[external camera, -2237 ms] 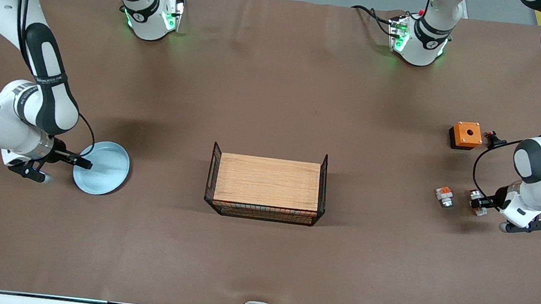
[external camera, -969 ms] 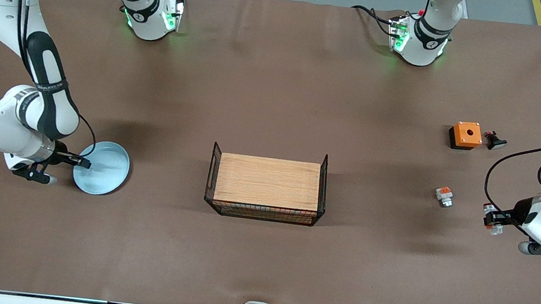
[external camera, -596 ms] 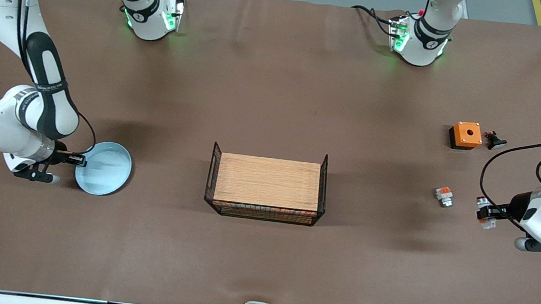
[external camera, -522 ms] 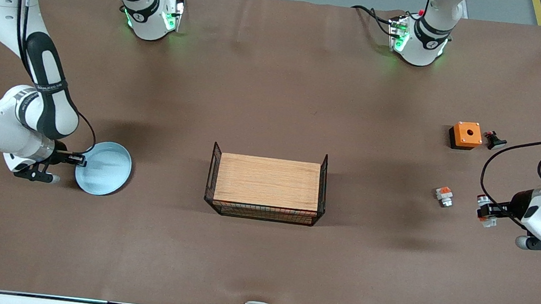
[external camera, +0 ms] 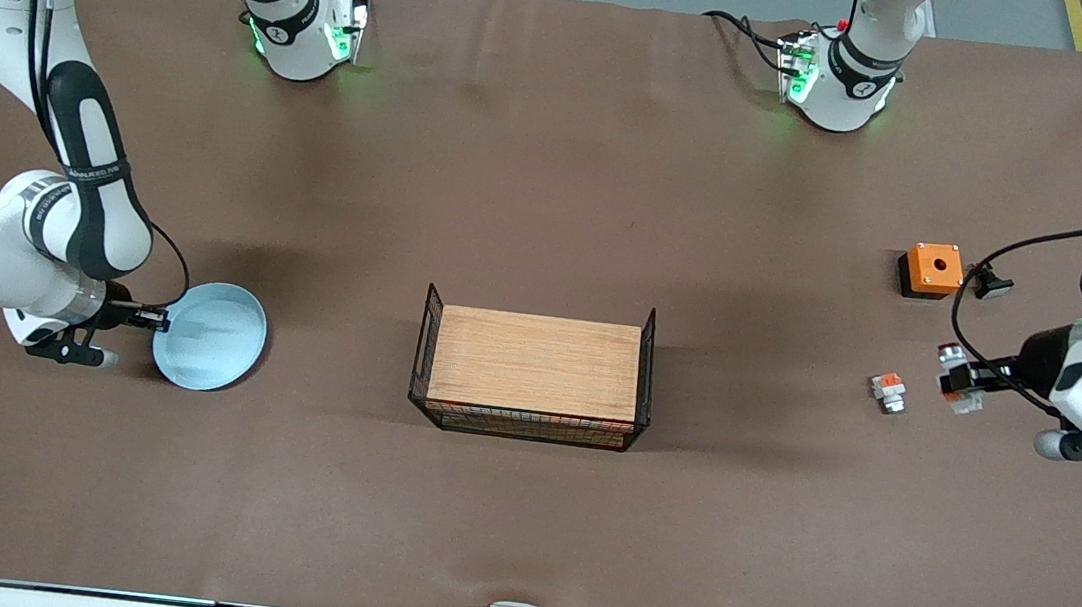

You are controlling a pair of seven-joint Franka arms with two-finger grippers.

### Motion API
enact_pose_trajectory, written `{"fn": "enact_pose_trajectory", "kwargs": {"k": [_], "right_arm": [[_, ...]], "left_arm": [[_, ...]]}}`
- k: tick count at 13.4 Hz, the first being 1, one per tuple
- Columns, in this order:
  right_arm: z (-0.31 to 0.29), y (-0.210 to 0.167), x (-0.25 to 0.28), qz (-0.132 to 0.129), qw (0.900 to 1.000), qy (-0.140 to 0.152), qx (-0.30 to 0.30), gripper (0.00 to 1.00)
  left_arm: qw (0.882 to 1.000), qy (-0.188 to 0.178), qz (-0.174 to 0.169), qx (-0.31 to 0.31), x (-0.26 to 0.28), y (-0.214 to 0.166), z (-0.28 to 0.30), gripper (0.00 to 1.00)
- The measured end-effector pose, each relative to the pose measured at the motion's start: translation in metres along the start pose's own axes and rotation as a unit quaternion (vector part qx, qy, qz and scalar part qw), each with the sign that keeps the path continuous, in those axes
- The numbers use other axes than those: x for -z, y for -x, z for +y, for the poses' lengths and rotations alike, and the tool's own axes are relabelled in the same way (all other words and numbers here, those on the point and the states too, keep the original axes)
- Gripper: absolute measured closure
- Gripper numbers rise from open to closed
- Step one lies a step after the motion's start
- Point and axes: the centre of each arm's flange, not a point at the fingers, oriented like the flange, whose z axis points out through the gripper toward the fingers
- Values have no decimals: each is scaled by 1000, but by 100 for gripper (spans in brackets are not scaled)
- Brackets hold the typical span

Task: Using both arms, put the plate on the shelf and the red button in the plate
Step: 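Lift the plate with the right gripper while the left gripper lifts the button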

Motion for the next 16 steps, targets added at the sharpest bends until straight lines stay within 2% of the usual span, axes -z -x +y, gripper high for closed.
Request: {"fn": "enact_pose_trajectory", "kwargs": {"k": [2,5,8,12,16], "right_arm": [[-5,2,24,-9,1000,-9,5,95],[-19,14,90,-24,999,-31,14,96],[-50,40,159,-54,997,-52,2,96],[-144,92,240,-93,992,-30,-74,96],[-235,134,270,-110,985,-1,-129,97]], "left_arm": [[1000,-2,-9,0,8,13,21,67],[1000,-7,-23,-9,11,25,38,67],[1000,-8,-27,-2,13,32,50,67],[1000,-7,-29,8,14,46,83,67],[999,-9,-33,5,11,49,87,67]]}}
